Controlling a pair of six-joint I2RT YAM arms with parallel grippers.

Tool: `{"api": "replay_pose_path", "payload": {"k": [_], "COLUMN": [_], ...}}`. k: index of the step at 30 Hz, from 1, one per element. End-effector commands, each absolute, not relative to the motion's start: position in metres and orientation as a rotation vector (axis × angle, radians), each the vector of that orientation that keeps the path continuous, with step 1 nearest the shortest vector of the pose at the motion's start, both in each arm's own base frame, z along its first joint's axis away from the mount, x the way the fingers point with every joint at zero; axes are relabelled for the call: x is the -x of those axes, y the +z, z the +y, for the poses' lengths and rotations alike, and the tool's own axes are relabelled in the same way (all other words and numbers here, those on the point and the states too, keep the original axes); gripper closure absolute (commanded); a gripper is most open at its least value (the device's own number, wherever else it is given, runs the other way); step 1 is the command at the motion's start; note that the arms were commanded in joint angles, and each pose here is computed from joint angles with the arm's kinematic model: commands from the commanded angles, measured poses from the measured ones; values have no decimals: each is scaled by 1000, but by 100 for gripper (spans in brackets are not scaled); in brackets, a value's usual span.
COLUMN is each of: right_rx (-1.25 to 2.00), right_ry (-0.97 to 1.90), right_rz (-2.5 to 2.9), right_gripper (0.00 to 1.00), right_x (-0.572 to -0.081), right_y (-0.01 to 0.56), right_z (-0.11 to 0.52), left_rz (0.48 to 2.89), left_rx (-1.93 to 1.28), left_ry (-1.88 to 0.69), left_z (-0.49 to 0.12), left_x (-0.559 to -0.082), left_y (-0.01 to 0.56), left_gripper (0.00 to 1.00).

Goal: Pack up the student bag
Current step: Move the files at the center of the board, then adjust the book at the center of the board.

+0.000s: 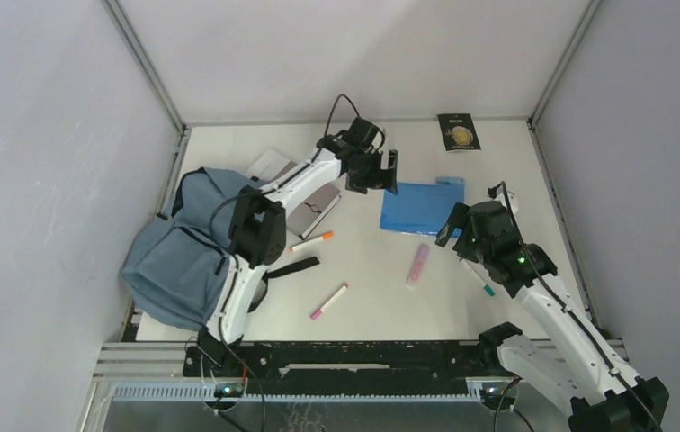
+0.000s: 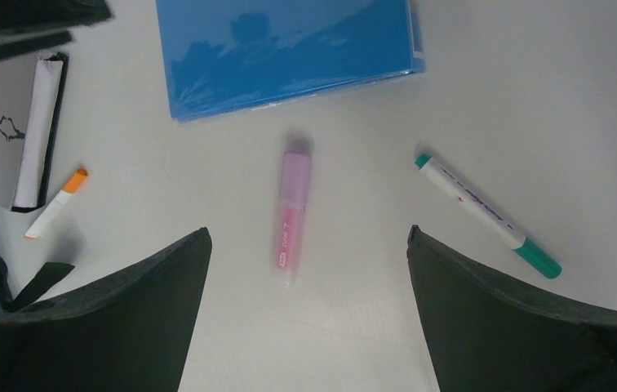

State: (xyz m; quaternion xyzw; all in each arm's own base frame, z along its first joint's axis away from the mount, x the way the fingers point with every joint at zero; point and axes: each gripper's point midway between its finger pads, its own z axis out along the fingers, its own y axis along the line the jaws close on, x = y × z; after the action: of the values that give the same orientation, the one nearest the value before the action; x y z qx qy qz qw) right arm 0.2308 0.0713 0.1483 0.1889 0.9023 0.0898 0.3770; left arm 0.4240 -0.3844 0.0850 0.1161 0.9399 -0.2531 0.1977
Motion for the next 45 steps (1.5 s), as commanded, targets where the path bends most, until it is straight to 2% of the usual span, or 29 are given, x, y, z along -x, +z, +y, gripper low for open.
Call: {"api": "replay_pose_path", "payload": {"k": [1,9,14,22,37,41,45], "right_rx": [-468,-457,-449,-445,-423,-422,-387], "right_ry": [298,346,347,356,442,444,476], "right_rz": [2267,2282,2287,2289,2292,2296,2294], "right_gripper": [2,2,2,2,2,2,2], "right_x": [-241,-241,-240,-241,-250,-247,-249], "right_y": [161,158,155,155,155,155,157], "right_z": [80,90,90,92,109,109,118], "left_rz": [2466,2490,2465,2622,2759,2706,2567], "left_rx": [-83,447,548,368,-249,-390,-380], "left_ry": [-411,66,210,65,-403,-429,-397], "left_z": [-310,-175,-144,-181,-302,-326,-324], "left_x": [-459,-486,-499,-512,-453,-440,-444], "left_y": [162,124,99,47,42,62,121], "left_gripper": [4,4,3,0,0,0,0]}}
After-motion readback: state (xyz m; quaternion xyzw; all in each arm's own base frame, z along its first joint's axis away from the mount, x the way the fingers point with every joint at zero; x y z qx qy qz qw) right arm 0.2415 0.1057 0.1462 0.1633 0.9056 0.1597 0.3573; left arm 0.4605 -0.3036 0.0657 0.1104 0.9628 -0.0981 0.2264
